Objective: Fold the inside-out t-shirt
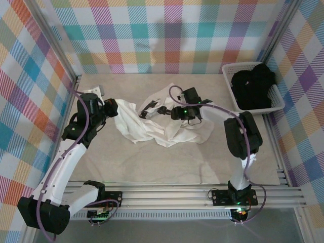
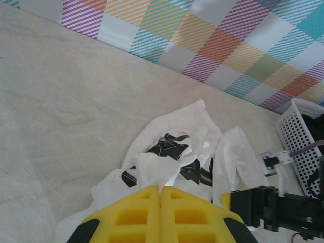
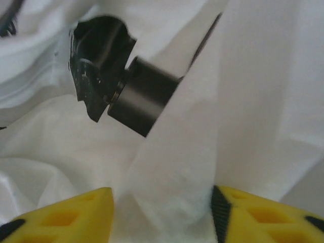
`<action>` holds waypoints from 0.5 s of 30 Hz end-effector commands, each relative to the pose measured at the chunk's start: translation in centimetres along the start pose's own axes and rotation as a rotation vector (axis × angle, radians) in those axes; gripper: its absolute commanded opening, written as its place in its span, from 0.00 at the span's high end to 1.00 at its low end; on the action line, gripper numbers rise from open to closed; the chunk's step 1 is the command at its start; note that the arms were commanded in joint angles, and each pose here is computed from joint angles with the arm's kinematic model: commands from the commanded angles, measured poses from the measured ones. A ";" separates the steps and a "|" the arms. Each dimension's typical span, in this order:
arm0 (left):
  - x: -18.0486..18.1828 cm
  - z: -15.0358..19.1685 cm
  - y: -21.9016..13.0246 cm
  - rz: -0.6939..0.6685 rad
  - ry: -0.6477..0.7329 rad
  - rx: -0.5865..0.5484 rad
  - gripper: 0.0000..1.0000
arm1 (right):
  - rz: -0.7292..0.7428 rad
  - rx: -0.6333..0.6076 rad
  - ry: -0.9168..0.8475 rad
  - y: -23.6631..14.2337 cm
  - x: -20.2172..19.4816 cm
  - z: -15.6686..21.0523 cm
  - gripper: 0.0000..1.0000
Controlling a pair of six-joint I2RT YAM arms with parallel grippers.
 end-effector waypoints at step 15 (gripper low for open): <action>-0.9 -6.5 -5.0 0.036 -0.136 -0.142 1.00 | 0.034 -0.491 -0.192 -22.7 1.8 -5.7 1.00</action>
Point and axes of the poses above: each hand's point on the last joint's axis, 136 mm out from that joint toward the fingers, its own y axis out along the fingers, its own x axis along the line the jaws close on, z = x × y, the point moved 2 cm from there along -y, back along the fingers, and after that the axes turned 12 degrees about y, right-handed, at the moved point
